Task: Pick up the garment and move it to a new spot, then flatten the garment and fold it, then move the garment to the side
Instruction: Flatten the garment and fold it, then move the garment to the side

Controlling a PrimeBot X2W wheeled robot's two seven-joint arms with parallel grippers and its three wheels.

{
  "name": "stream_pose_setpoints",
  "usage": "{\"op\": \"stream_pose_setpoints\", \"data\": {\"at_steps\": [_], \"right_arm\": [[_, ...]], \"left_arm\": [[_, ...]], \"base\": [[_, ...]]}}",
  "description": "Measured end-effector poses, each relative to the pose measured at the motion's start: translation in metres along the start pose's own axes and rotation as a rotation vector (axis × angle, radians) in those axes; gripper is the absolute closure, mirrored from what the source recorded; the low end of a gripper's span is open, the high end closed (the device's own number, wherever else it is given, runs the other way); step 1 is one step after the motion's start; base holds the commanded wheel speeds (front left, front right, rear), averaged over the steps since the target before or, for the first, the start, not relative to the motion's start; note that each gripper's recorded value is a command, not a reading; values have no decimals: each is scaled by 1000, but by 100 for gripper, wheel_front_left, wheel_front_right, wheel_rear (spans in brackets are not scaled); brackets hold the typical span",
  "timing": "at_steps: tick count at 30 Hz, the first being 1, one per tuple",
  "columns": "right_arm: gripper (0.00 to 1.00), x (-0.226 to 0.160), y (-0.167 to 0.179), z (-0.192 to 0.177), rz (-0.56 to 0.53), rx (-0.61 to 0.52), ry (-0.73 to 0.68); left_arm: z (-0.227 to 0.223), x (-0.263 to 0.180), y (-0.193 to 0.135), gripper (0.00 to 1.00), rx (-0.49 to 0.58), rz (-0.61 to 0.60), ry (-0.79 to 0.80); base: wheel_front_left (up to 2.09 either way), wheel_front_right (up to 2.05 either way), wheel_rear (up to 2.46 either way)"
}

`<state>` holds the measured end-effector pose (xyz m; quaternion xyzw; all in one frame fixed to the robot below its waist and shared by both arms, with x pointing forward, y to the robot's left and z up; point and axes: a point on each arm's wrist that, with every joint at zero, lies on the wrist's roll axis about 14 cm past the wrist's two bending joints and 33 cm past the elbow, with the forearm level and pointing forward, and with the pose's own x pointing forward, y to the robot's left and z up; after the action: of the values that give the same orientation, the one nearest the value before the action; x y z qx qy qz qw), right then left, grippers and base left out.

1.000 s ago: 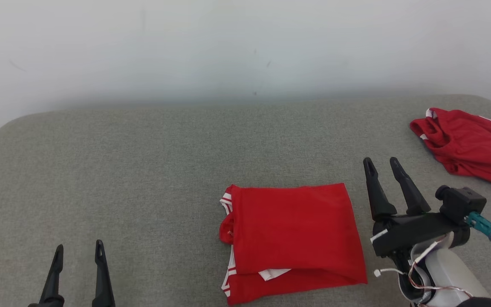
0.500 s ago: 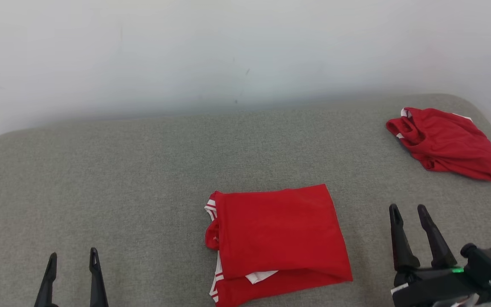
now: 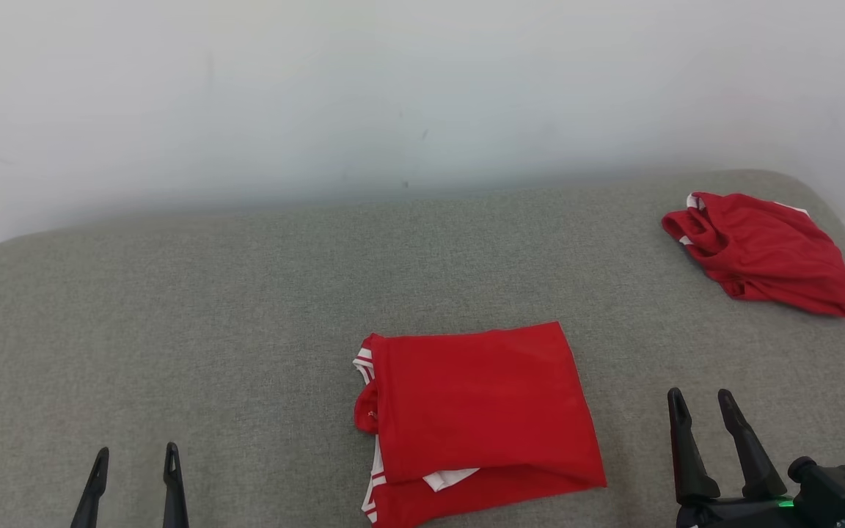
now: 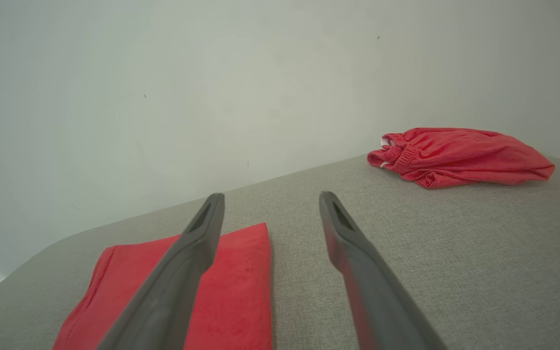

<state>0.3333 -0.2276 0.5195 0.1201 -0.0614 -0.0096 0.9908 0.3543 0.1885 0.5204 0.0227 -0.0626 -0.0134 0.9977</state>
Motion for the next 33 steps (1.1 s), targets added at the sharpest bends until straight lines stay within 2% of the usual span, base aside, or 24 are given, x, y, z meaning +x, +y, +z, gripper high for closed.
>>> {"op": "stream_pose_setpoints", "data": {"at_steps": [33], "right_arm": [[0, 2, 7, 1, 26, -23, 6]], "left_arm": [[-7, -13, 10, 0, -22, -2, 27]], "base": [[0, 0, 0]]}}
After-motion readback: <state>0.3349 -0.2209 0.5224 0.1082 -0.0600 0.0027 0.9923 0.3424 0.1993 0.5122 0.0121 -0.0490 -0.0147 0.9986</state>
